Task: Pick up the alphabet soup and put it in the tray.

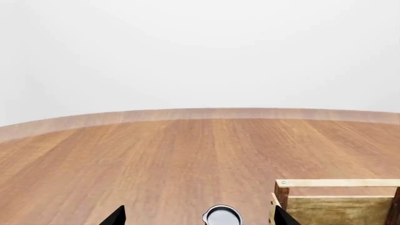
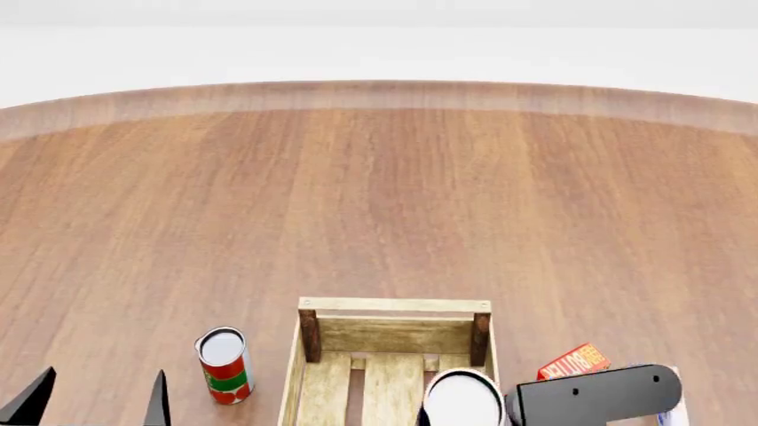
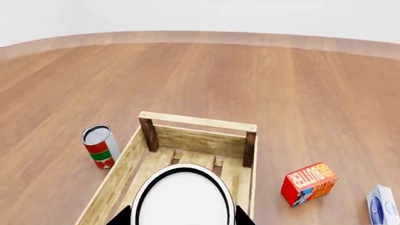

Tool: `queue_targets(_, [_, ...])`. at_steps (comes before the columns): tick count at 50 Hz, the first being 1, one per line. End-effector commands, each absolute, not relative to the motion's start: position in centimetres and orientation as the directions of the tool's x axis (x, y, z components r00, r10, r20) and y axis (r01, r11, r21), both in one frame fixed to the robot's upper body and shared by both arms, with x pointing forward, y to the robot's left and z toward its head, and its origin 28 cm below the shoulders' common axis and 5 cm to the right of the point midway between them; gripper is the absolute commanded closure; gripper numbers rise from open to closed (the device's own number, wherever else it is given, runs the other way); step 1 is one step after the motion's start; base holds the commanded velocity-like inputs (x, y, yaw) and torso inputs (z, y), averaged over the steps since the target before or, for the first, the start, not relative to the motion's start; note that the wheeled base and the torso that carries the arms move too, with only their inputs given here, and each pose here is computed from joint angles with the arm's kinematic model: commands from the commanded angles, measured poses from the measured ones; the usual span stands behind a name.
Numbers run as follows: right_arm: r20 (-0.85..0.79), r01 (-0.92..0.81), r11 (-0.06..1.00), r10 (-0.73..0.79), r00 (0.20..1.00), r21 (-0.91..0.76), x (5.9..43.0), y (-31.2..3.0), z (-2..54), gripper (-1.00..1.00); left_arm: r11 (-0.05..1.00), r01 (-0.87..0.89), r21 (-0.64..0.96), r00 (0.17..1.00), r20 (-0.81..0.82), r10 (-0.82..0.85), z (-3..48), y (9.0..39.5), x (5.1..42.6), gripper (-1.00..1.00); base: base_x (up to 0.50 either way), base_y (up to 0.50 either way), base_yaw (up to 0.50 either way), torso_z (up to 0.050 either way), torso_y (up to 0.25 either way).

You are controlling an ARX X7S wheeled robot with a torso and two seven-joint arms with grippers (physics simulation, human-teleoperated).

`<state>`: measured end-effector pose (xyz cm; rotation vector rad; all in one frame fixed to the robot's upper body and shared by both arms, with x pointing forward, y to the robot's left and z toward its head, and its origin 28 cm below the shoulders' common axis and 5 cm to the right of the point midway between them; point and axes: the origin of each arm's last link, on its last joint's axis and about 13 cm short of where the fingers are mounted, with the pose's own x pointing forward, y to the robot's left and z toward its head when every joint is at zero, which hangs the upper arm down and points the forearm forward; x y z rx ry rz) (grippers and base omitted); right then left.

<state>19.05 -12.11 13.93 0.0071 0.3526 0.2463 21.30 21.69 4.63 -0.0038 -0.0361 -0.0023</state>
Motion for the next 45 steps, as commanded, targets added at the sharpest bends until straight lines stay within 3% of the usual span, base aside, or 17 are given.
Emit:
queue_targets(1, [-0.338, -0.291, 0.955, 0.293, 0.895, 0.055, 20.7, -10.9, 13.1, 1.0, 1.0, 0.003, -0.006, 0.999, 0.037, -0.002, 4.7, 21.7, 21.3, -1.0, 0.0, 0.0, 0.0, 0.0, 0.0])
queue_targets(45, [-0.468, -0.326, 0.943, 0.319, 0.824, 0.07, 22.9, -9.0, 7.1, 1.0, 1.0, 0.003, -0.01, 0.999, 0.037, -0.003, 4.8, 21.8, 21.2, -1.0, 0.0, 0.0, 0.0, 0.0, 0.0])
